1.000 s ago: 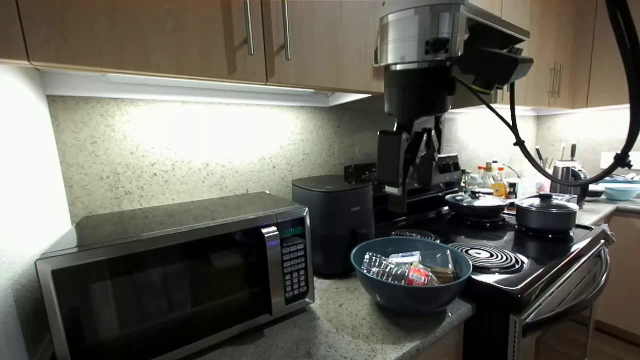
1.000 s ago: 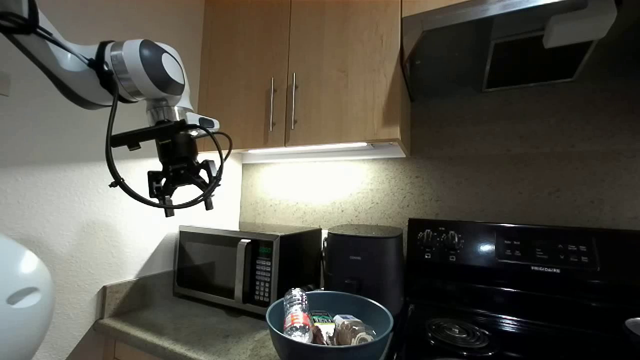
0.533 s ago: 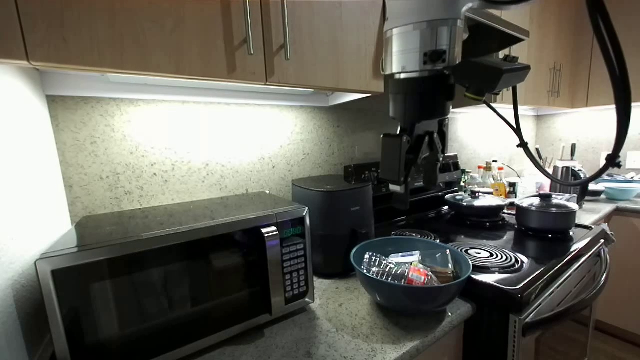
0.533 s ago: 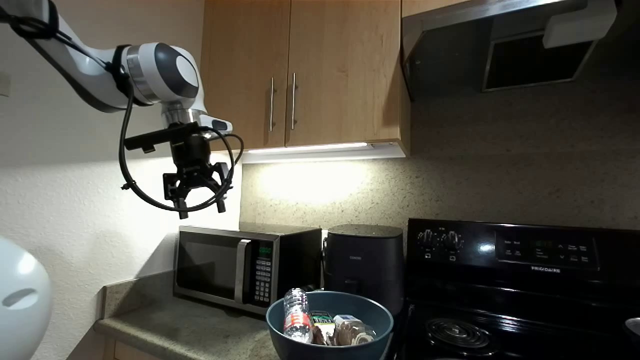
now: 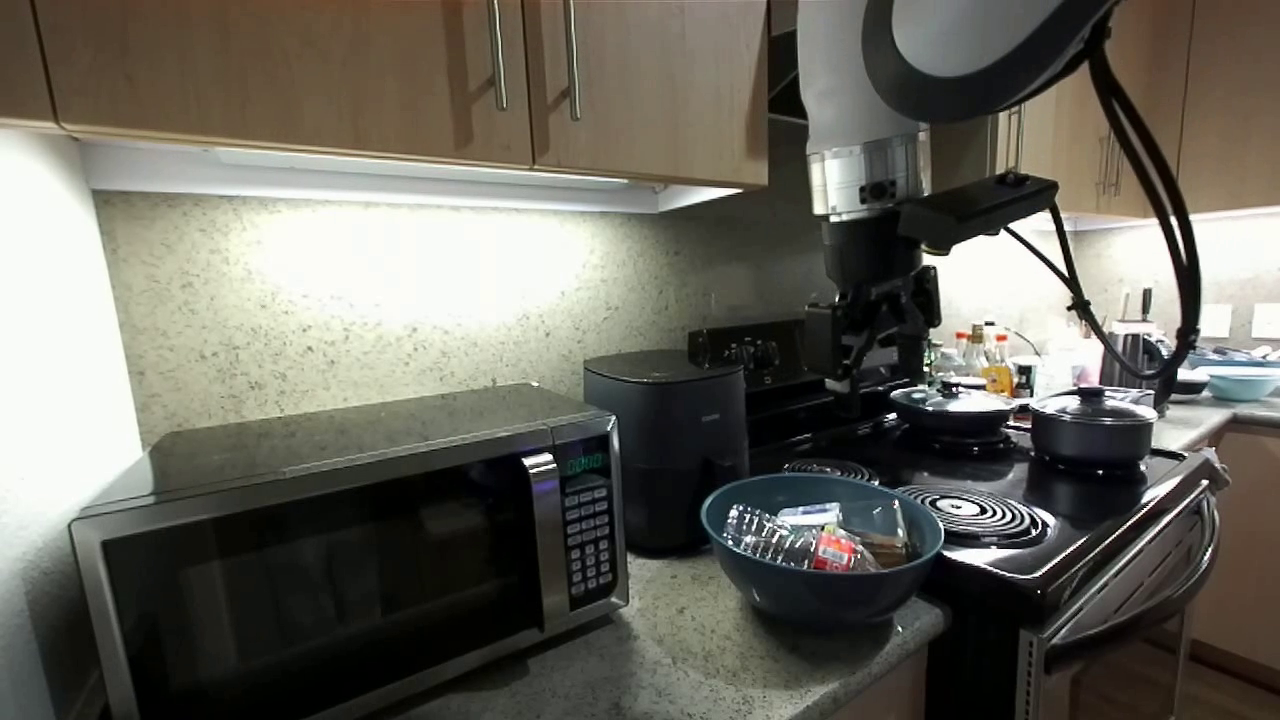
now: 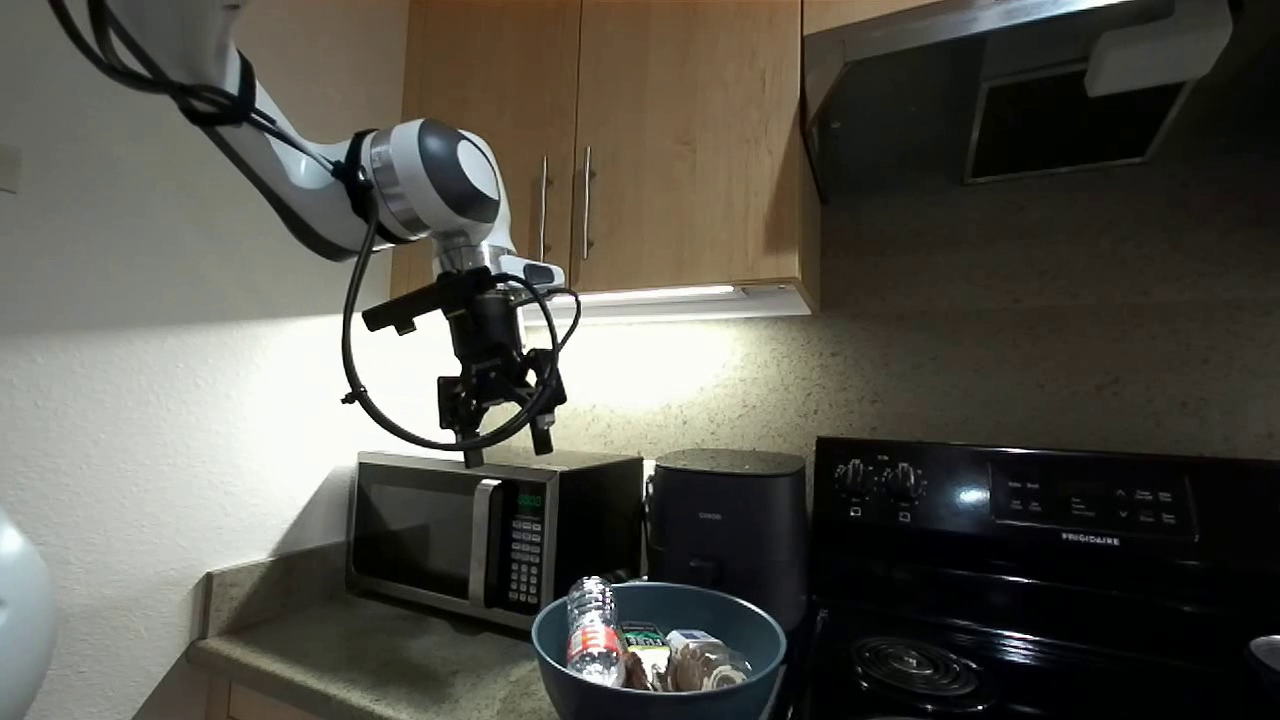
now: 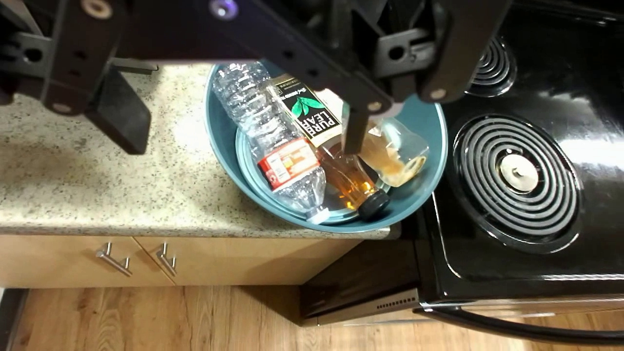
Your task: Remove the bottles from the bowl
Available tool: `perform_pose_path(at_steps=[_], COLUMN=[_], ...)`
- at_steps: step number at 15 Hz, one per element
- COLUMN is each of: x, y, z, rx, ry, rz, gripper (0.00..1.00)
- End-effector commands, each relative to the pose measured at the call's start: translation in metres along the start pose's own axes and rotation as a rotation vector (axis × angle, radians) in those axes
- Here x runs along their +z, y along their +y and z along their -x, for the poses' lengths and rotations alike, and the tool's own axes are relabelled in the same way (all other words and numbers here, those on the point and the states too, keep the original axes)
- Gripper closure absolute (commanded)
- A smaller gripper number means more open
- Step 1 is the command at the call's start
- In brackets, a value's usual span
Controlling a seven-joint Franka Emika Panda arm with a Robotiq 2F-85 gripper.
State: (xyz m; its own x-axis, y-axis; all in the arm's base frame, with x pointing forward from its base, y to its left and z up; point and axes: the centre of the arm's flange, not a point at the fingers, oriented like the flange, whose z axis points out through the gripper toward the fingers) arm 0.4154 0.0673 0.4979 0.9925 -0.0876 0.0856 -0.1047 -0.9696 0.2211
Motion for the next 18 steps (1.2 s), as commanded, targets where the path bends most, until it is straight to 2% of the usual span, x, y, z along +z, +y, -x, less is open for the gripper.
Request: perform_pose_path(at_steps=[1,4,9,12,15,16,18], x=[0.0,0.0,0.022,0.042,0.058,0.054,0.061], y=[0.0,-0.002,0.019,0.042,0.056,0.051,0.052], z=[0.0,0.0,-0.035,-0.065,-0.091,-0.067,-0.074], rx=[0.0,-0.002,-0.233,-0.301,-0.312,-0.275,-0.272], ry=[-0.001,0.0,-0.061,-0.108,-0.133,-0.113,-0.126], rz=[0.0,0.001,-0.087,-0.079,-0.044,-0.068,-0.068], gripper=[0.0,0.0,0.0,0.0,0.0,0.0,0.0])
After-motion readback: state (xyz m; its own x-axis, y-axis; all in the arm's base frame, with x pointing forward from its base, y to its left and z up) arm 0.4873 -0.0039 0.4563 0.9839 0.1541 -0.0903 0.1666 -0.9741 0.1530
